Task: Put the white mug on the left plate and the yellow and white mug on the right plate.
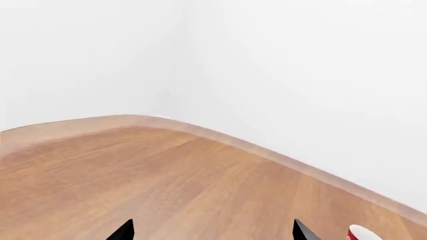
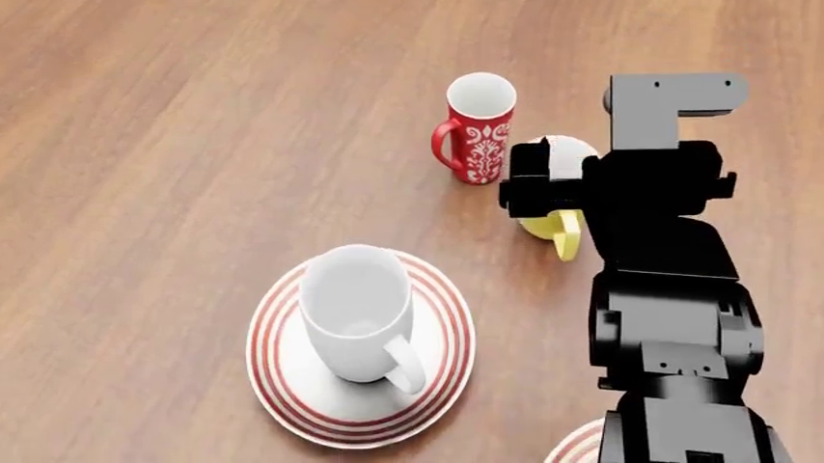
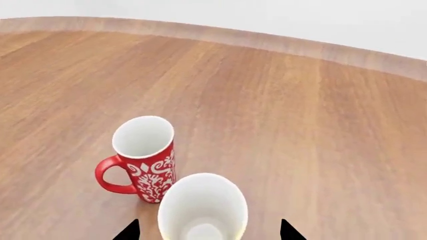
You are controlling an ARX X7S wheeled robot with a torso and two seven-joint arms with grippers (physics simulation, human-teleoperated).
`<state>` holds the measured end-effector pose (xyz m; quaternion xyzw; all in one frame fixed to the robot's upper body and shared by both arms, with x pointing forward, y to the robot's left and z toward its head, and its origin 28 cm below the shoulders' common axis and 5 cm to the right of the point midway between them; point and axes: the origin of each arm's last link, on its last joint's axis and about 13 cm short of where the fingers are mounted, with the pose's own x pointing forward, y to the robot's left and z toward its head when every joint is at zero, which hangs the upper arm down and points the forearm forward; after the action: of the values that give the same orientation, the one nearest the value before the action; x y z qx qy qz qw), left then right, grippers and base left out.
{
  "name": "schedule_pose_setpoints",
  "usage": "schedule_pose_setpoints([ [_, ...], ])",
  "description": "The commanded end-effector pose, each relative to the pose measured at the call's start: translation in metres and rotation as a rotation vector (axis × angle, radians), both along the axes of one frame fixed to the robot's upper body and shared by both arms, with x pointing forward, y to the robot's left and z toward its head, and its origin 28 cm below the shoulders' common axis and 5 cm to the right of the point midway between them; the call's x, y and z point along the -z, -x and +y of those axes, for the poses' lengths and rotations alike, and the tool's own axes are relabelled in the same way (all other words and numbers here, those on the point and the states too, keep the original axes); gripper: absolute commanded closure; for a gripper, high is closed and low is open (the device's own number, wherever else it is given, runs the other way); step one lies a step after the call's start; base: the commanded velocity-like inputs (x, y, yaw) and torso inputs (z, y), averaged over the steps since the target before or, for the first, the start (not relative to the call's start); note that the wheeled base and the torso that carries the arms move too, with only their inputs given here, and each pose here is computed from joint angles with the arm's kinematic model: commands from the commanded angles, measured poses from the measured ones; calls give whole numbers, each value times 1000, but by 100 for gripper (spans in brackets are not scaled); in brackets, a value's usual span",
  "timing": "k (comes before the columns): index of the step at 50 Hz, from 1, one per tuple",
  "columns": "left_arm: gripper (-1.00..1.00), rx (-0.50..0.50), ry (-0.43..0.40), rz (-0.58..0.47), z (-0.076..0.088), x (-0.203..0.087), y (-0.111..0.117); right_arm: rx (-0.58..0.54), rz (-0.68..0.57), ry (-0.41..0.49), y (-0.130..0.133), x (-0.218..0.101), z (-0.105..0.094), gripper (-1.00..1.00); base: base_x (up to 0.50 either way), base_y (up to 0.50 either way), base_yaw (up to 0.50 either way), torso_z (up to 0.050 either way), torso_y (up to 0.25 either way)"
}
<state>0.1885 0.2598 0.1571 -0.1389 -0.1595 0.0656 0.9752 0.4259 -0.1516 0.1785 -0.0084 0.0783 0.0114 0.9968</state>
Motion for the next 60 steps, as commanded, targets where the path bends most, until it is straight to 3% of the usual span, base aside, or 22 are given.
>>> schedule_pose_setpoints([
  [1,-100,9,15,4,0,-1,0,-6,-31,-10,-1,-3,0,-100,0,0,0,0,0],
  [9,-100,6,-2,-18,1,-1,2,-19,-33,-10,-1,-3,2,-100,0,0,0,1,-174],
  [18,-100,16,11,-14,1,-1,2,-37,-131,-24,-3,-3,1,-100,0,0,0,1,-102],
  [40,-100,-1,-3,-21,1,0,1,-35,-116,-33,-1,4,-1,-100,0,0,0,1,-72],
  [49,-100,-15,39,-36,3,-3,2,-28,-114,-36,-1,5,-1,-100,0,0,0,4,-222],
  [60,-100,-34,41,-30,4,-3,1,-22,-114,-38,0,5,-3,-100,0,0,0,1,-5],
])
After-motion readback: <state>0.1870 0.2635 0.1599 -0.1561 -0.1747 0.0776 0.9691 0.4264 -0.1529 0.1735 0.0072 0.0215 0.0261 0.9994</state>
